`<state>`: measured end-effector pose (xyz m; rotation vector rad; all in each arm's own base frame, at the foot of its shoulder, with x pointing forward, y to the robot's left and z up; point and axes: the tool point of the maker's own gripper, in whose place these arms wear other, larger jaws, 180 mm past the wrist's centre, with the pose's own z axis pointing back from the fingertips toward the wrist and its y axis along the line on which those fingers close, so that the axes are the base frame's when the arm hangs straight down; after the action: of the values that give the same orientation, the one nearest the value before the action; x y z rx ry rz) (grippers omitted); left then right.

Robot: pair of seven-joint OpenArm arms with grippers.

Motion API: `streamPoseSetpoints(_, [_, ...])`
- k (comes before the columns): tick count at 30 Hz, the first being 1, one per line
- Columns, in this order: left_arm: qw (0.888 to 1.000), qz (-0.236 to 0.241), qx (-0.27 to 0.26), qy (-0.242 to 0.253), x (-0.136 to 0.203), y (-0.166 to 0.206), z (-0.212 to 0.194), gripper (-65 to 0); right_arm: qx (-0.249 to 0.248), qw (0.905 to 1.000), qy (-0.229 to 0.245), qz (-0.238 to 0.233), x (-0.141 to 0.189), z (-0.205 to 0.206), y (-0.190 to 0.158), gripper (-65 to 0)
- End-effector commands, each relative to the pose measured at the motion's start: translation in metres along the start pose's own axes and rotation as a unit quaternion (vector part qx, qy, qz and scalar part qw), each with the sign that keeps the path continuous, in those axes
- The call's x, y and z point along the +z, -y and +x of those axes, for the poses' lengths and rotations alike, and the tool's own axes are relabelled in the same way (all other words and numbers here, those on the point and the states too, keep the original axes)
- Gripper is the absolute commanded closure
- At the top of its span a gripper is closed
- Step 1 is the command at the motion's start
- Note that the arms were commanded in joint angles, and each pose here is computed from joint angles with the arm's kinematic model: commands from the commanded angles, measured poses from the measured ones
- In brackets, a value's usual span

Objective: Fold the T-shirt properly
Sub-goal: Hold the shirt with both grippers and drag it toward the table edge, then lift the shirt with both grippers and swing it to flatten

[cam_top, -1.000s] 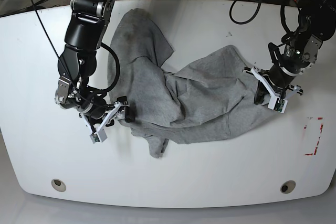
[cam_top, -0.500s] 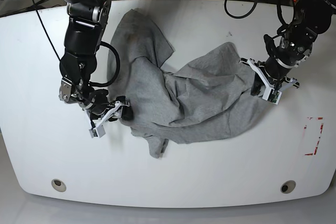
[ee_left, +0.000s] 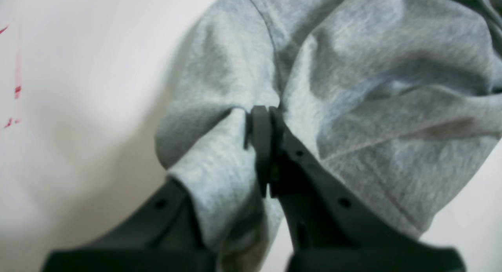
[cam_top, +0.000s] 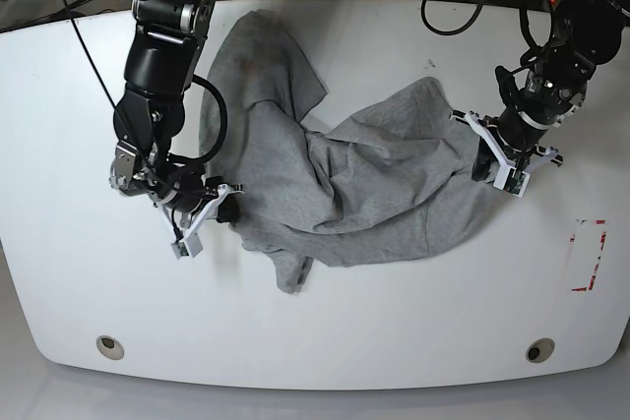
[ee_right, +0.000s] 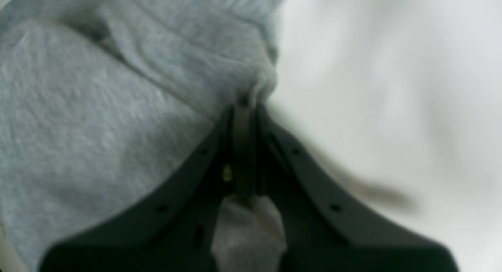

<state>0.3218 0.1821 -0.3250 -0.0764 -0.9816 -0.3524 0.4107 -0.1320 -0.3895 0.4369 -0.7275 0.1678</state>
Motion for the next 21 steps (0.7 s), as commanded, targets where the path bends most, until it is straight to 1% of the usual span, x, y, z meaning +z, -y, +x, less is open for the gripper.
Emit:
streamPoseSetpoints(1, [0.999, 0.030, -0.006, 0.043, 0.004, -0.023, 0.029, 0.0, 0.039, 0.9972, 0.063, -0.010, 0.022, 0.054, -0.003, 0.0])
streamPoseSetpoints(6, [0.995, 0.063, 0.033, 0.074, 0.005, -0.044, 0.045, 0.0, 0.079, 0.9925, 0.090, -0.026, 0.044, 0.086, -0.008, 0.0])
streamPoseSetpoints(8, [0.993, 0.075, 0.042, 0.086, 0.008, -0.052, 0.052, 0.0, 0.086, 0.9914, 0.094, -0.030, 0.048, 0.097, -0.006, 0.0])
streamPoseSetpoints(11, [0.989, 0.086, 0.041, 0.110, 0.009, -0.063, 0.072, 0.0, 0.099, 0.9883, 0.110, -0.039, 0.058, 0.118, 0.000, 0.0])
streamPoseSetpoints(13, [0.987, 0.090, 0.035, 0.129, 0.008, -0.068, 0.091, 0.0, 0.121, 0.9848, 0.117, -0.041, 0.063, 0.136, -0.005, 0.0])
streamPoseSetpoints(15, [0.986, 0.097, 0.034, 0.134, 0.006, -0.076, 0.099, 0.0, 0.146, 0.9812, 0.120, -0.043, 0.066, 0.149, -0.010, 0.0])
streamPoseSetpoints(18, [0.981, 0.111, 0.034, 0.156, 0.006, -0.090, 0.121, 0.0, 0.194, 0.9707, 0.137, -0.037, 0.073, 0.183, -0.028, 0.0])
streamPoseSetpoints(21, [0.975, 0.119, 0.027, 0.188, 0.011, -0.098, 0.152, 0.0, 0.237, 0.9581, 0.158, -0.032, 0.084, 0.216, -0.046, 0.0])
